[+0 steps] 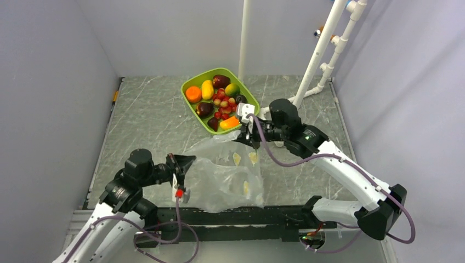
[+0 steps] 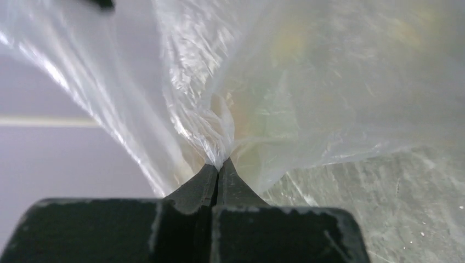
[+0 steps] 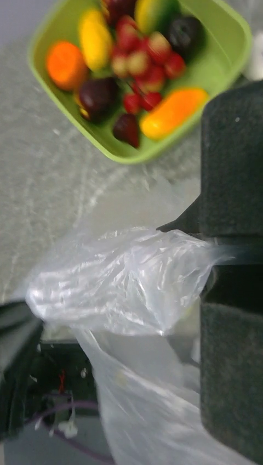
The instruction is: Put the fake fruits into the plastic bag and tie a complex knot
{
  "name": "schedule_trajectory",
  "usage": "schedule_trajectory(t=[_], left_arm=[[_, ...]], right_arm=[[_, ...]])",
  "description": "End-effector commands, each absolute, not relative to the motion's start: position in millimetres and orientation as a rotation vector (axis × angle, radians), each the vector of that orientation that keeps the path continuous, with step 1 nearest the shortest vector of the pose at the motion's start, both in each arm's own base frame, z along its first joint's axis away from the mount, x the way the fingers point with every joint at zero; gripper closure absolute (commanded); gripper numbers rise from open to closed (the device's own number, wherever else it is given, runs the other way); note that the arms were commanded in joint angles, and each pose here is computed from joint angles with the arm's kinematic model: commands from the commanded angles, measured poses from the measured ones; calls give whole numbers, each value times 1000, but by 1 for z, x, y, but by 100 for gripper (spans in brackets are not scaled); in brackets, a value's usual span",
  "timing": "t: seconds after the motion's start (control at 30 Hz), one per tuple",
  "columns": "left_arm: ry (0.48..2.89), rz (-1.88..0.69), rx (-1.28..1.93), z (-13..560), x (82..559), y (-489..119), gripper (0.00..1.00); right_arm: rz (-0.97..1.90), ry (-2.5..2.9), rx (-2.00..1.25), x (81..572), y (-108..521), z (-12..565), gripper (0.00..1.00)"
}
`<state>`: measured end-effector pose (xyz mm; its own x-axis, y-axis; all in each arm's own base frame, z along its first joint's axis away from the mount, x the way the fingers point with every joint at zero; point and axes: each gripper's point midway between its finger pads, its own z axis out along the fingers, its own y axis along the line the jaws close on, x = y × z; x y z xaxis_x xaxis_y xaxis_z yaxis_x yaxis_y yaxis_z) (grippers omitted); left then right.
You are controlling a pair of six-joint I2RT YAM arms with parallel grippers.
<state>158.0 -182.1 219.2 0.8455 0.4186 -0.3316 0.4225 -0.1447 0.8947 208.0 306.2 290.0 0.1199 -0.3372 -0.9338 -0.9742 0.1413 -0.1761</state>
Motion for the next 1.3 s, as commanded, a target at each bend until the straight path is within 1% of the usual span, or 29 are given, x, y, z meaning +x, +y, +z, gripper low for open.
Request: schedule_trajectory(t=[0.0, 0.03, 0.1, 0.17, 0.2, 0.27, 0.3, 0.33, 0.37, 0.4, 0.5, 0.6, 0.67, 0.73, 0.8, 0.9, 1.1, 1.13, 1.17, 1.2, 1.23, 1.27], left_arm=[[853, -65, 1662, 209, 197, -172, 98], [886, -70, 1645, 207, 206, -168, 93], [927, -85, 1618, 208, 221, -163, 79], [972, -123, 1580, 214, 232, -164, 67], [999, -142, 1555, 220, 237, -164, 59], [1085, -231, 1485, 236, 241, -165, 28], [1115, -285, 1459, 246, 239, -166, 21], [1139, -340, 1430, 260, 236, -169, 7], [1169, -397, 1393, 272, 232, -170, 1], [1204, -451, 1345, 287, 229, -172, 1], [1329, -564, 1197, 326, 226, -172, 1], [1431, -726, 1110, 348, 216, -172, 1], [1470, -842, 1067, 356, 213, -177, 1], [1529, -907, 973, 358, 226, -183, 1], [1650, -925, 873, 345, 245, -186, 0], [1782, -895, 888, 314, 261, -198, 1], [1928, -742, 894, 250, 286, -213, 0], [1935, -747, 912, 245, 287, -217, 6], [1936, -769, 933, 241, 286, -222, 25], [1950, -784, 944, 236, 286, -224, 49], [1958, -805, 959, 233, 285, -227, 67], [1955, -834, 987, 231, 282, -230, 80]], right_arm=[[948, 1780, -1142, 190, 272, 278, 100], [962, 1809, -1089, 193, 270, 277, 100], [998, 1849, -983, 199, 268, 282, 100], [1041, 1863, -890, 206, 271, 293, 100], [1059, 1864, -847, 210, 273, 300, 100], [1096, 1893, -738, 216, 274, 311, 100], [1100, 1904, -696, 219, 274, 315, 100], [1104, 1918, -653, 220, 272, 317, 100], [1108, 1934, -613, 222, 271, 316, 100], [1110, 1946, -581, 223, 270, 316, 100], [1094, 2003, -477, 226, 265, 309, 100], [1082, 2021, -418, 226, 260, 307, 100], [1093, 2008, -385, 225, 258, 311, 100], [1117, 1992, -364, 223, 259, 315, 100], [1125, 1973, -345, 223, 259, 318, 100], [1125, 1962, -366, 220, 258, 321, 100], [1083, 1938, -449, 212, 252, 310, 100], [1069, 1926, -466, 212, 251, 309, 100], [1051, 1917, -474, 212, 249, 306, 94], [1023, 1909, -485, 213, 246, 305, 89], [992, 1907, -499, 215, 243, 301, 83], [952, 1905, -504, 218, 239, 299, 79]])
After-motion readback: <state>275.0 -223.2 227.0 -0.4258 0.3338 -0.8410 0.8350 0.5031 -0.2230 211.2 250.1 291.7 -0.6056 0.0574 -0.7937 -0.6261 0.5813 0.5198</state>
